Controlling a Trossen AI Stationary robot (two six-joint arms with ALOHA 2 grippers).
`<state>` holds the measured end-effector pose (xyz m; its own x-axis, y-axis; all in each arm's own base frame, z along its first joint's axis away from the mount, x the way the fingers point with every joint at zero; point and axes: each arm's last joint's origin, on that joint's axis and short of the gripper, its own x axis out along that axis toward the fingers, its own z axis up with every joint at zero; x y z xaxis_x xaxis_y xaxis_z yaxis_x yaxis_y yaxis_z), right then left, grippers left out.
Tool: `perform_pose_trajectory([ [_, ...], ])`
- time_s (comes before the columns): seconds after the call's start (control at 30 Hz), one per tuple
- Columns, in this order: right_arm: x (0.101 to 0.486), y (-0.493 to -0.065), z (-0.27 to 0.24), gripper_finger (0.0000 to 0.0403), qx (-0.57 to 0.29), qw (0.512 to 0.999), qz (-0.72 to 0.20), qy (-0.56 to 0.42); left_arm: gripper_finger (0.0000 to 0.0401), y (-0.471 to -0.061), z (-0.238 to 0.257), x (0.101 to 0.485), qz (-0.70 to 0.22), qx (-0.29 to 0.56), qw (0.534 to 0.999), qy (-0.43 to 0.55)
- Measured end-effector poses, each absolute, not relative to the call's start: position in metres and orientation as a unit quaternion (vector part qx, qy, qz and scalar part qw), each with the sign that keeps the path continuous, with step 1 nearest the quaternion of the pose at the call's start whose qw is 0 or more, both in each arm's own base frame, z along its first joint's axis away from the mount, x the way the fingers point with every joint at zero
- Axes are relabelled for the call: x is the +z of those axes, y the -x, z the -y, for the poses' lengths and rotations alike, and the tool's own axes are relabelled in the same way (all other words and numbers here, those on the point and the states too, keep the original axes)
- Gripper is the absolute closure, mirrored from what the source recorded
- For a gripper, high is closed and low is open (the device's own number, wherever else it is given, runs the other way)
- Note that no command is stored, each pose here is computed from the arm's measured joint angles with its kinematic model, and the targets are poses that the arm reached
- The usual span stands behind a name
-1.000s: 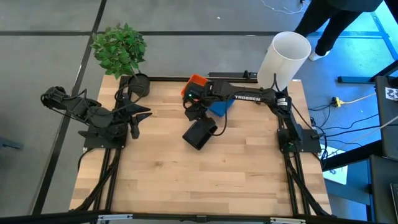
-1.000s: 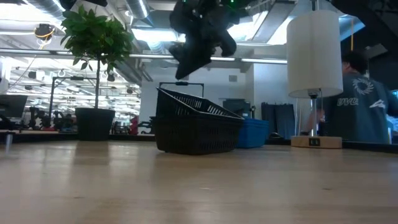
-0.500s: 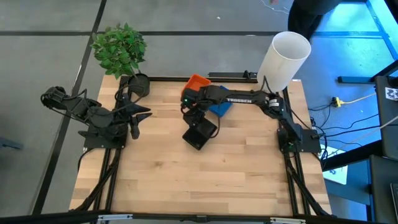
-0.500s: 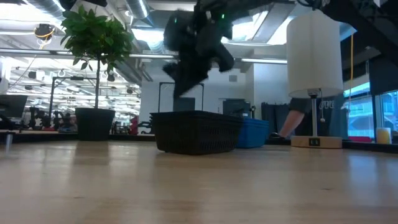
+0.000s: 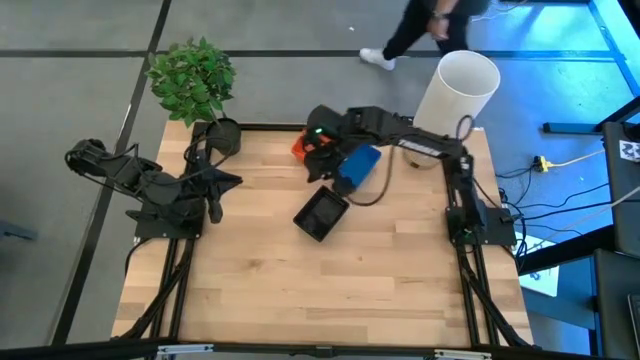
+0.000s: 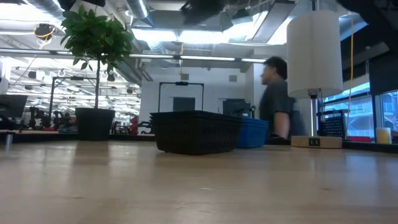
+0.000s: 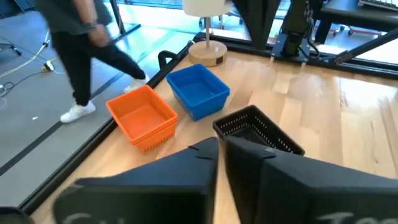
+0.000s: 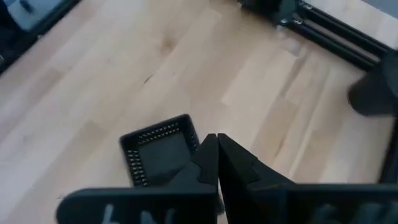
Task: Stack baskets by color
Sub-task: Return to Home Position
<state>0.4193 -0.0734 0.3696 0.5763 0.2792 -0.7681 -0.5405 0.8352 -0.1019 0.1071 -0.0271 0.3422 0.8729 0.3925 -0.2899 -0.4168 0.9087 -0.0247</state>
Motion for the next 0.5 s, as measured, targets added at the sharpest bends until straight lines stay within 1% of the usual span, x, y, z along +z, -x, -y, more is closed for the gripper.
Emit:
perform_pose_trajectory([
  [0.07, 0.385, -0.405, 0.072, 0.0403, 0.219, 0.878, -0.398, 0.152, 0.0395, -0.103, 0.026, 0.341, -0.146, 0.205, 0.967, 0.040],
  [0.23, 0.421, -0.363, 0.065, 0.0403, 0.168, 0.882, -0.418, 0.138, 0.0400, -0.093, 0.021, 0.343, -0.141, 0.199, 0.969, 0.048],
  [0.33, 0.443, -0.325, 0.062, 0.0403, 0.138, 0.873, -0.448, 0.135, 0.0400, -0.085, 0.018, 0.343, -0.139, 0.189, 0.971, 0.049],
  [0.43, 0.465, -0.292, 0.059, 0.0403, 0.115, 0.887, -0.435, 0.102, 0.0401, -0.078, 0.015, 0.342, -0.144, 0.173, 0.973, 0.050],
  [0.5, 0.476, -0.272, 0.054, 0.0403, 0.115, 0.898, -0.416, 0.088, 0.0401, -0.075, 0.014, 0.342, -0.148, 0.168, 0.973, 0.049],
])
